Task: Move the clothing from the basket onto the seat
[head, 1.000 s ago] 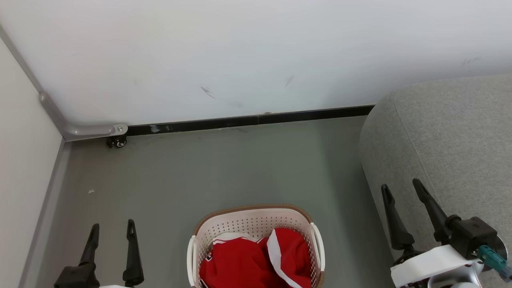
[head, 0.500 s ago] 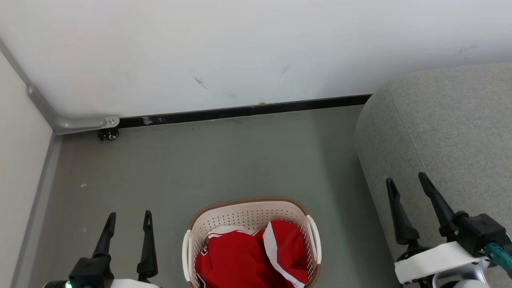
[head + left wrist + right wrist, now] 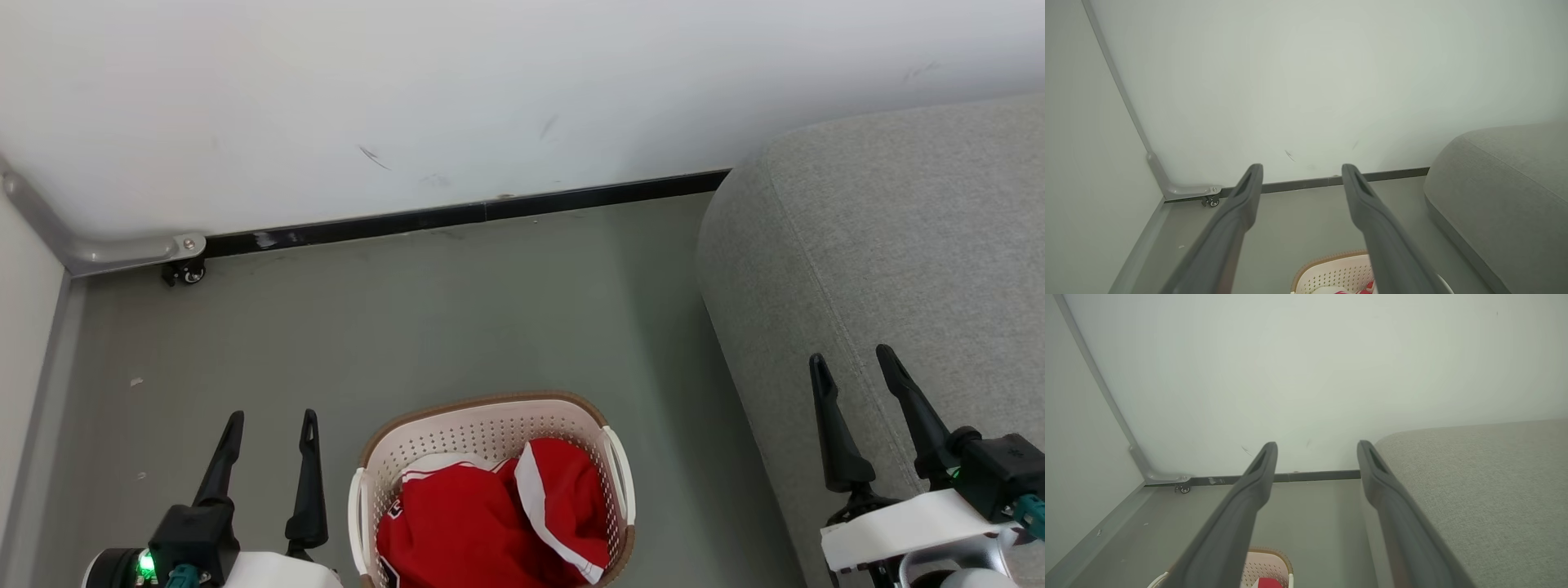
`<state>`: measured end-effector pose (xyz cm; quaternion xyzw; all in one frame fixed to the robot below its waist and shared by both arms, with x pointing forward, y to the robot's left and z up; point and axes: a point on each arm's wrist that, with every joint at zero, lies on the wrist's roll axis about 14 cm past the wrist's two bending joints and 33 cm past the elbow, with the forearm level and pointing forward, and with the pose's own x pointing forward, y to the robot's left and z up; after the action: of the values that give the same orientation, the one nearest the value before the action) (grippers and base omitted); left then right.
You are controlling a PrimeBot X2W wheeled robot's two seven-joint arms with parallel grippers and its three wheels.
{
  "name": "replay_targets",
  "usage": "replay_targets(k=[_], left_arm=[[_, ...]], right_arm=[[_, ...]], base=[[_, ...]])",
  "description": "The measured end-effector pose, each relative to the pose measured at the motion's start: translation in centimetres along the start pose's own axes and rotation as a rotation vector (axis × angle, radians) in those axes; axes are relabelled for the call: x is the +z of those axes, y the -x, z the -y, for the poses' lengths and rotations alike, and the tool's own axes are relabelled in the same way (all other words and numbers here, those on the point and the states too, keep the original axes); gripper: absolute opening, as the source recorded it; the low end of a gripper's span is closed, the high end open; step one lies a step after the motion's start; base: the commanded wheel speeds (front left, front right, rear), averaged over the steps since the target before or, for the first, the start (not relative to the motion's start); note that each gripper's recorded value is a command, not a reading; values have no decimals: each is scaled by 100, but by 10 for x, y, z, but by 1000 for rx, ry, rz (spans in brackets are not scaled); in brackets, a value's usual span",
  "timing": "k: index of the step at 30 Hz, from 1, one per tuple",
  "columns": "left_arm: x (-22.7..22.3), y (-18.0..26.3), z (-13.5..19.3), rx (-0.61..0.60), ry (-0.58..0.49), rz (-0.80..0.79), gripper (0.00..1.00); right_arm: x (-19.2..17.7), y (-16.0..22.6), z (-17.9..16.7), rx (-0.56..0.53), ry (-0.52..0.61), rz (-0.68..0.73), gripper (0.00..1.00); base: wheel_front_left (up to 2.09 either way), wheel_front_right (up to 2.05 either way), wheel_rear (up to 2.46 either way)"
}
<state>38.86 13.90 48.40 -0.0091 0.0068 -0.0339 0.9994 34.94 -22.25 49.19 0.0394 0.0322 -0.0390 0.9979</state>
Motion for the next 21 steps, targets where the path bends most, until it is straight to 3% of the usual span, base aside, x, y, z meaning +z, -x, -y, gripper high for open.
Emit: replay_targets(k=[21], left_arm=[[-18, -10, 50, -186, -33, -62, 100]], right_arm=[[1, 13, 17, -58, -2, 2, 100]], base=[[0, 0, 0]])
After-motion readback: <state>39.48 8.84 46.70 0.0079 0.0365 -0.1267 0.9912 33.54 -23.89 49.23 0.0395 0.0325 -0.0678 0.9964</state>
